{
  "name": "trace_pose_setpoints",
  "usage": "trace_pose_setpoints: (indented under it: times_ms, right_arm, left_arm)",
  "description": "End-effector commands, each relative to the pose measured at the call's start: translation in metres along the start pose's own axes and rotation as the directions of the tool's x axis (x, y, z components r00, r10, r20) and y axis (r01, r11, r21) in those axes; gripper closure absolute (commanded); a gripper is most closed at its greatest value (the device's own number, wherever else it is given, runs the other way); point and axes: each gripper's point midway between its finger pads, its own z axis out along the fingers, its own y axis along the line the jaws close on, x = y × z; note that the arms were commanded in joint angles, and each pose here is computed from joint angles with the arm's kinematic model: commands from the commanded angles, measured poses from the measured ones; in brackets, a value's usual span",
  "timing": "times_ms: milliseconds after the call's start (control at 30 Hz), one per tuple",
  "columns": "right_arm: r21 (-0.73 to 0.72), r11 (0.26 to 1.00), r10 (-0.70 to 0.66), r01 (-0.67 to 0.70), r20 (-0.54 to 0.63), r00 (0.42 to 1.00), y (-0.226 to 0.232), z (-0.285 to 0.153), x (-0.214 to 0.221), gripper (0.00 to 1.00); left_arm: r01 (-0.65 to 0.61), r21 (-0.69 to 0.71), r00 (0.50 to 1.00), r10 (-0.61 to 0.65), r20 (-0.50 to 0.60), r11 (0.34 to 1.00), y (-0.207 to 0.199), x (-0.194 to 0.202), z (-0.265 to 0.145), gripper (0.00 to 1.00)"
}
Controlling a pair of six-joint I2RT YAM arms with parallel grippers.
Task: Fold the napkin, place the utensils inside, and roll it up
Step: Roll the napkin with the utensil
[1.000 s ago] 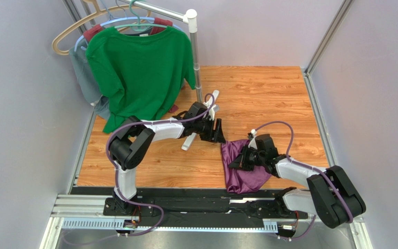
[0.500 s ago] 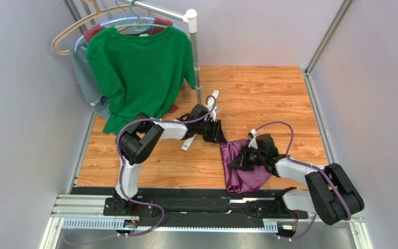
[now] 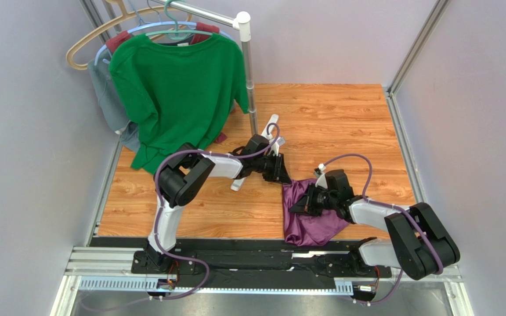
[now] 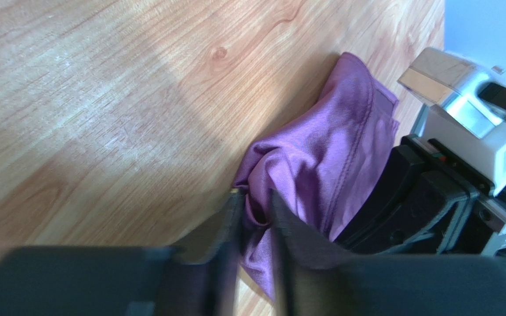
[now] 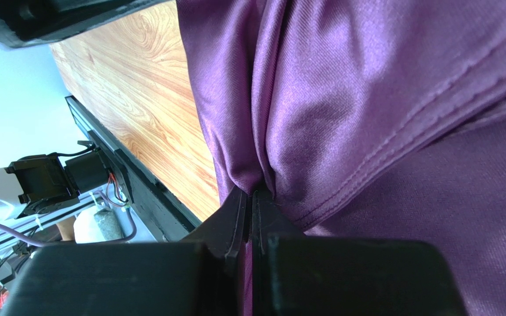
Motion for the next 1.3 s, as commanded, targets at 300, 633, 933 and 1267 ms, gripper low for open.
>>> trace_pose_setpoints:
  times_ms: [300,633,933,1267]
  right_arm:
    - [0.167,0.985,-0.053,0.054,-0.010,0.999,-0.034,0.001,-0.002,1.00]
    - [0.100,0.973,-0.199,0.208,-0.093,0.976,0.010,0.009,-0.016,0.66]
    - [0.199,0.901,-0.378,0.386,-0.077,0.922,0.039,-0.013,-0.008,0.28]
    - [0.232,0.917,-0.320,0.324,-0.056,0.946,0.028,-0.042,0.027,0.34]
  left_arm:
    - [-0.030,0.006,0.999,0.030,-0.009,1.000,-0.011,0.005,-0.004,1.00]
    - [0.007,-0.293,0.999,0.006,0.043,0.956,0.031,0.007,-0.045,1.00]
    - [0.007,-0.413,0.999,0.010,0.037,0.910,0.048,0.007,-0.066,1.00]
    - [-0.015,-0.410,0.999,0.027,0.024,0.912,0.043,0.001,-0.065,1.00]
